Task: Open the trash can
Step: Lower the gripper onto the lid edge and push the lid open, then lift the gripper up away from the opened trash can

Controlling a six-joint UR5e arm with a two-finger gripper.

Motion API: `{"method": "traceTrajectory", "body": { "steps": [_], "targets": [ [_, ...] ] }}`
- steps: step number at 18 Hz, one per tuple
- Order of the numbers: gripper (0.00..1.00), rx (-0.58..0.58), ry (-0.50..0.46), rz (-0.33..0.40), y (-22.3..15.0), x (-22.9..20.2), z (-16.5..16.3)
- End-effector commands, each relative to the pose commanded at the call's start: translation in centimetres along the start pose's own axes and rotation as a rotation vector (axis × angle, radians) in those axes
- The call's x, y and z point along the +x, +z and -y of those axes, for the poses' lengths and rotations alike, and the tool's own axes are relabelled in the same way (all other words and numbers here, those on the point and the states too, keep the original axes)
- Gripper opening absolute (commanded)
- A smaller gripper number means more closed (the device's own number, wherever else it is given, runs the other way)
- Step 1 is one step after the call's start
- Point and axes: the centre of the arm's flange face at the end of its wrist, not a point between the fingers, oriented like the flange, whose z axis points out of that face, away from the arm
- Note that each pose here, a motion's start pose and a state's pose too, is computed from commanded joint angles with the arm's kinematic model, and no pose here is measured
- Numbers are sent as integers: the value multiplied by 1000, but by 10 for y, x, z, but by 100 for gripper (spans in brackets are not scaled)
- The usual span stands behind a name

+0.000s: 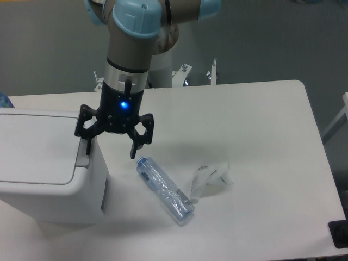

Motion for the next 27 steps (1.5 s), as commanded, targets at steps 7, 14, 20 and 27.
{"method": "traceTrajectory", "body": {
  "steps": [7, 14, 20, 27],
  "targets": [
    [100, 0, 0, 0, 0, 0, 0],
    [100, -2, -1, 1, 1, -1, 0],
    [100, -4, 1, 0, 2, 1, -1],
    [100, -8, 0, -1, 5, 0, -1]
  ]
}}
